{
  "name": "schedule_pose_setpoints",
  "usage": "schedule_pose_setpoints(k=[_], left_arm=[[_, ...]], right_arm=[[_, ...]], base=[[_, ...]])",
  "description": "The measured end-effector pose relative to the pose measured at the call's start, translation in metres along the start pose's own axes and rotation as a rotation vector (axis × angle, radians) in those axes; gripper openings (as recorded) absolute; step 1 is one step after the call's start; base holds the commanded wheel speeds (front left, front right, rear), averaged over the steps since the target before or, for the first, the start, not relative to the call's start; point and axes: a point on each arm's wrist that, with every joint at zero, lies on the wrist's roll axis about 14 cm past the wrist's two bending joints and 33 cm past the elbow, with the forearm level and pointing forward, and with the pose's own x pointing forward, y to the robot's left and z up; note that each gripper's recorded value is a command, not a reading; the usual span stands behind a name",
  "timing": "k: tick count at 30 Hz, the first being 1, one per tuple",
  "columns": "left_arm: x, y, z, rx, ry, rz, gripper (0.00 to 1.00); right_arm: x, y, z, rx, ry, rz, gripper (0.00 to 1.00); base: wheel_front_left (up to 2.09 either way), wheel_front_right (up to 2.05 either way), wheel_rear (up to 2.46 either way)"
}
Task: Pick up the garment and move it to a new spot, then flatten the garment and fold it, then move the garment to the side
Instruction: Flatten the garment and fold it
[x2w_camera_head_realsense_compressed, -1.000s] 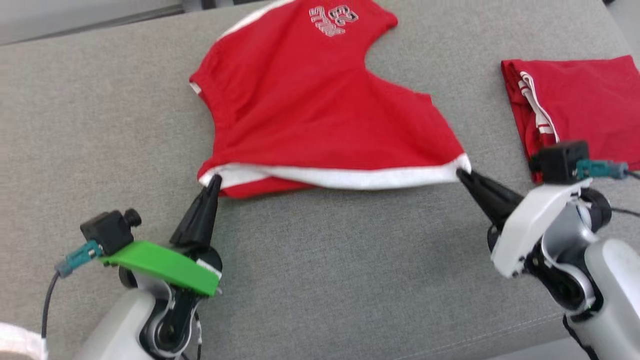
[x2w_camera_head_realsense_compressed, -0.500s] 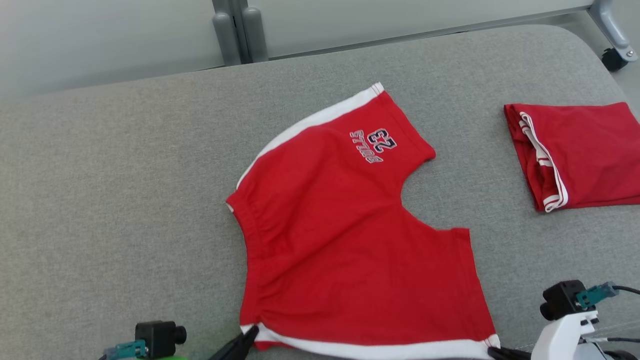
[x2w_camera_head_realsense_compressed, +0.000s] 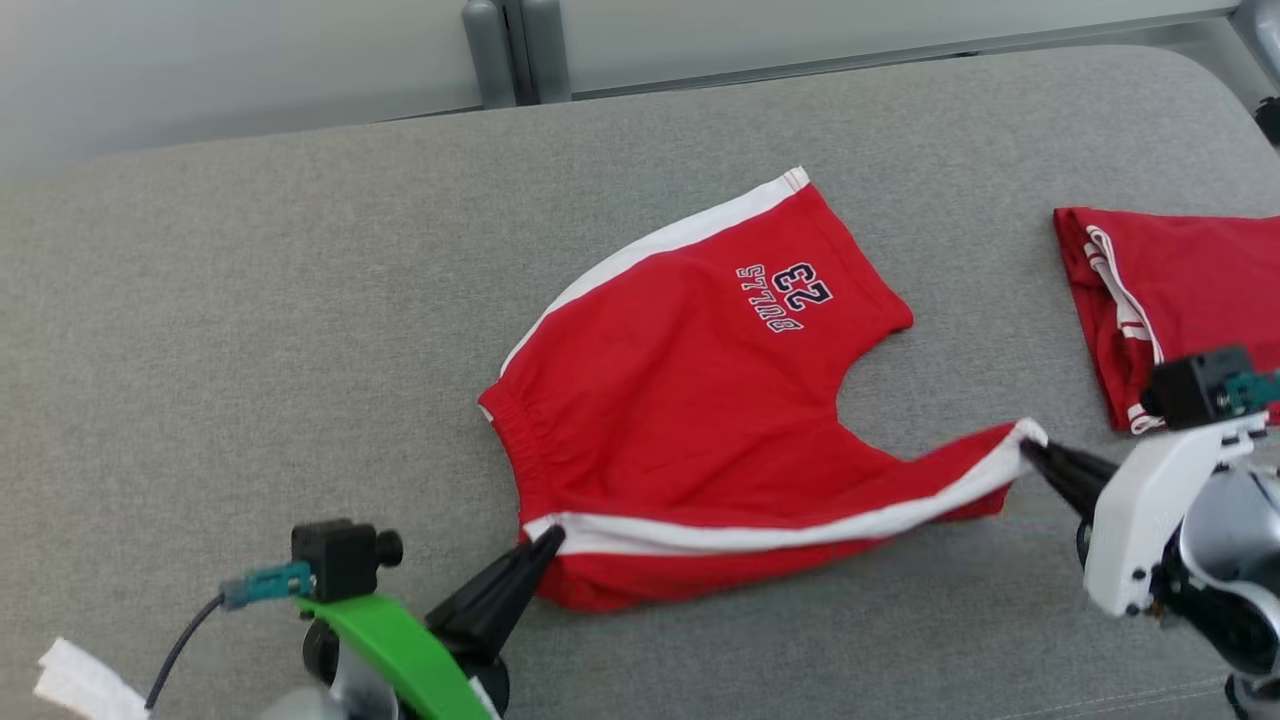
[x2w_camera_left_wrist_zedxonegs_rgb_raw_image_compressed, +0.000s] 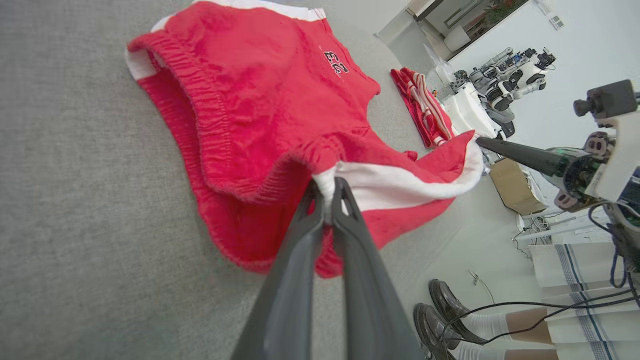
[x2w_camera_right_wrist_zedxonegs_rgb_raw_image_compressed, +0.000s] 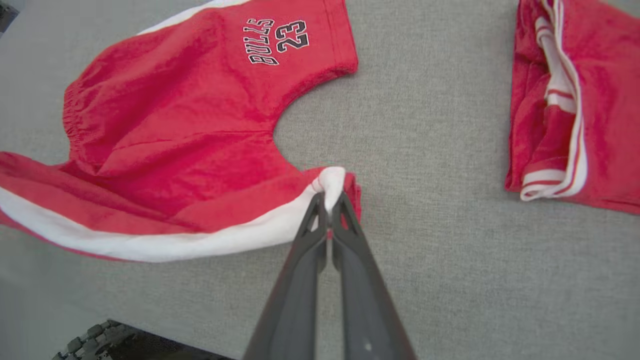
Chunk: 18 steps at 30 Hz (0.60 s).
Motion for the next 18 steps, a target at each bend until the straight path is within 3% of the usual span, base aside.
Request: schedule_pose_setpoints(k=[6,9,18], left_arm=[[0.027,0.003,0.038,0.020,-0.079,-0.002,0.00],[0.042,0.017,0.054,0.057,-0.104,0.044,0.00],[0.074,0.058,0.081,0.031,-0.193,0.151,0.00]], right_arm=[[0.041,-0.017,0.050,-0.109,-0.064,-0.044,0.00],[0.068,-0.018,0.075,-0.150,-0.097,-0.047,0.00],[0.146,-0.004,0.117,-0.237,-0.149,-0.016,0.00]], base=[[0.00,0.00,0.00],[0.00,0.00,0.00],[0.00,0.00,0.00]])
